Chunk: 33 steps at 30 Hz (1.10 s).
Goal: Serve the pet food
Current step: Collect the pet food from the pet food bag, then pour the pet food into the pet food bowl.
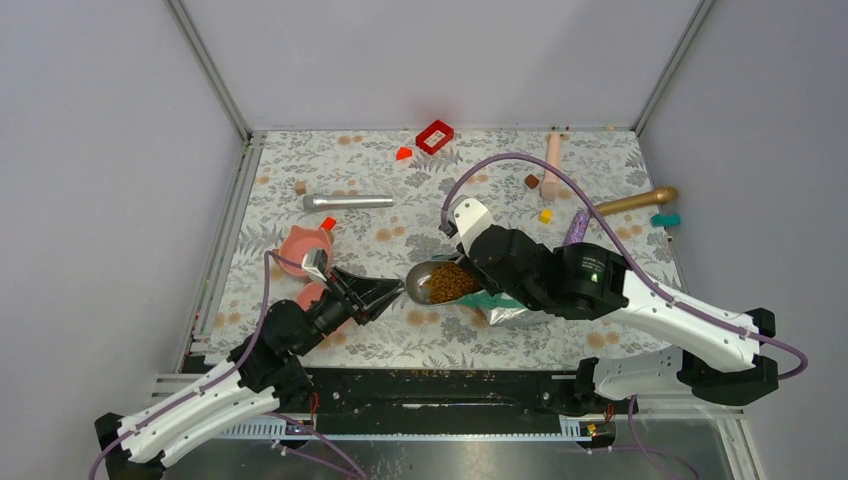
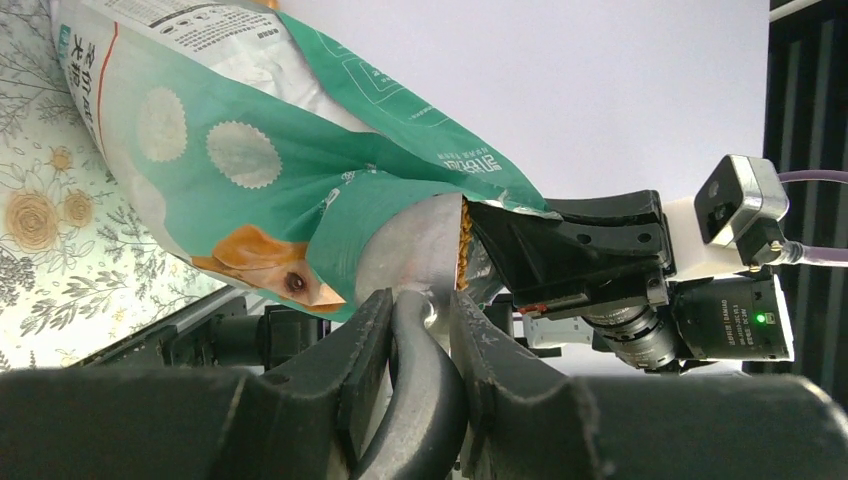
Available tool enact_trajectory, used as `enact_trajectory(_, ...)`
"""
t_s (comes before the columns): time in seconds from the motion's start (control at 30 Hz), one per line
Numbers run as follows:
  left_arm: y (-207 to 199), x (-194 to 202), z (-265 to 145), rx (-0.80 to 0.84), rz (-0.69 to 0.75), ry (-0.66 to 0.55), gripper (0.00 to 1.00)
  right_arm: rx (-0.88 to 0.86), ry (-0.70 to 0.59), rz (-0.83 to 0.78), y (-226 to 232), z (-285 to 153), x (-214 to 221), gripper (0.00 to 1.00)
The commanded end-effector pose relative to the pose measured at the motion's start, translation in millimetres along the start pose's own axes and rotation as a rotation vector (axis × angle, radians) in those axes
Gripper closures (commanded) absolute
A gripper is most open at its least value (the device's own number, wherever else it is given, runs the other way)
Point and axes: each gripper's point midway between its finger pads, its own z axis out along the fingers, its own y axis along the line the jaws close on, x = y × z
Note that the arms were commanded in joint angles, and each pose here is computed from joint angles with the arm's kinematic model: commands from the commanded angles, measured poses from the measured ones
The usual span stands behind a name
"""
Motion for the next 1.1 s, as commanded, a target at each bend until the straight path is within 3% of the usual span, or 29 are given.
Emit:
enact_trajectory(0.0,-29.0,-10.9,4.9,0.18,-0.067,-0.051,1.0,-0.097,-0.238,0.196,1.4,-36.6,-51.8,1.0)
enact_trajectory(0.17,-35.7,-11.7,-3.2,0.215,-0.088,-0.048,1.0,-0.069,-0.253,0.231,-6.6,-40.7,-51.8,1.0)
enact_trajectory(0.47,-18.3,-22.1,-17.4,0.012,-0.028,-0.103,1.0,-0.004,-0.253,0.216,-20.5,-44.2,-54.3,1.0)
enact_trajectory(0.87,-26.8,-24.4,-26.6,0.018,-0.01,-0.11,1.0,-0.017,-0.258,0.225,-16.6,-43.0,-60.7,1.0)
enact_trajectory(1.07,-39.1,-41.1,-43.2,-0.001,0.022,-0.192,1.0,0.033,-0.261,0.275,-22.7,-39.0,-57.3,1.0)
